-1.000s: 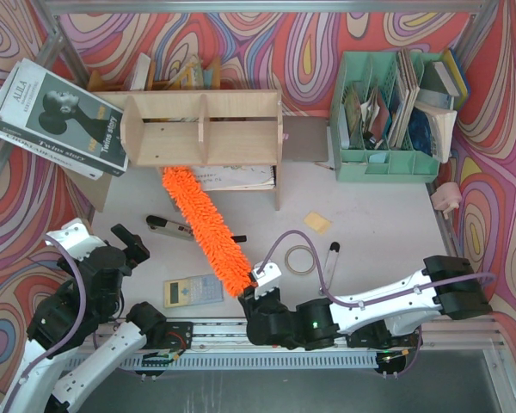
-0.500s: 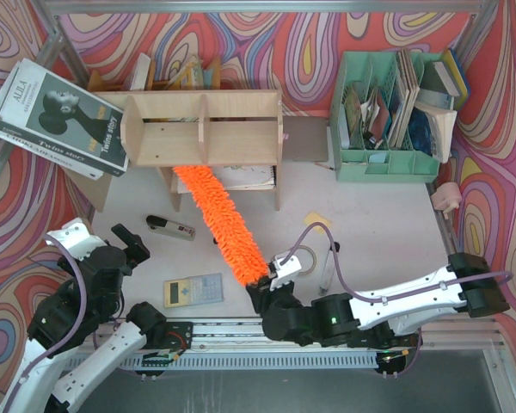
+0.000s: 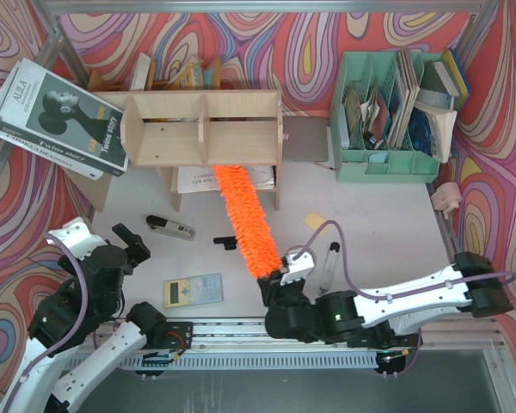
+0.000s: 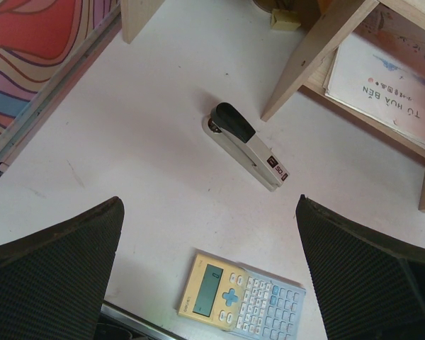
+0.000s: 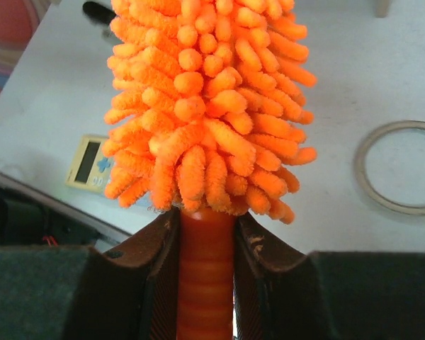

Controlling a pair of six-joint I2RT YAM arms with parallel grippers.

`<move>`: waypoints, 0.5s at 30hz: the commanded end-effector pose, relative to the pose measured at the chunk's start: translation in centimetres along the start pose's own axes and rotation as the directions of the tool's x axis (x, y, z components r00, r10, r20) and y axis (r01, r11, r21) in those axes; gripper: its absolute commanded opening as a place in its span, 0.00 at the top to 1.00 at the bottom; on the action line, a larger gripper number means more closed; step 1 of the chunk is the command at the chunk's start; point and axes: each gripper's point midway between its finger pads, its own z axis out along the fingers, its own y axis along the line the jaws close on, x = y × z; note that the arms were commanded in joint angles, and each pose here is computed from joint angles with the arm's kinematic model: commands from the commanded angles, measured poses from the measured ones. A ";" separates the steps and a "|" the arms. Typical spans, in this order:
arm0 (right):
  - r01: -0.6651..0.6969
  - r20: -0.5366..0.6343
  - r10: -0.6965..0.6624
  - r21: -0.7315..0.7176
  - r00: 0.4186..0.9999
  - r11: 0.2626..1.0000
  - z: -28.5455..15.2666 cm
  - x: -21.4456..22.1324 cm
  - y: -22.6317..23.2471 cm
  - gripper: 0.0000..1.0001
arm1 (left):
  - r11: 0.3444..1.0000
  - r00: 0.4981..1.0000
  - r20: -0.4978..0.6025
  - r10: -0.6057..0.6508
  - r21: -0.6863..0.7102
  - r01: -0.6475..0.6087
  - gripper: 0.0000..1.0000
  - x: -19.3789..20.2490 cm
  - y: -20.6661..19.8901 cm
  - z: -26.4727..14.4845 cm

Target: Dust the bookshelf with a duster

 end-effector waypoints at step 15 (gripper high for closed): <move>-0.180 0.147 0.158 0.151 0.976 0.972 -1.5 -4.0 -6.1 1.00 | 1.000 1.000 0.007 0.012 0.001 -0.012 0.02 -0.1 0.1 0.0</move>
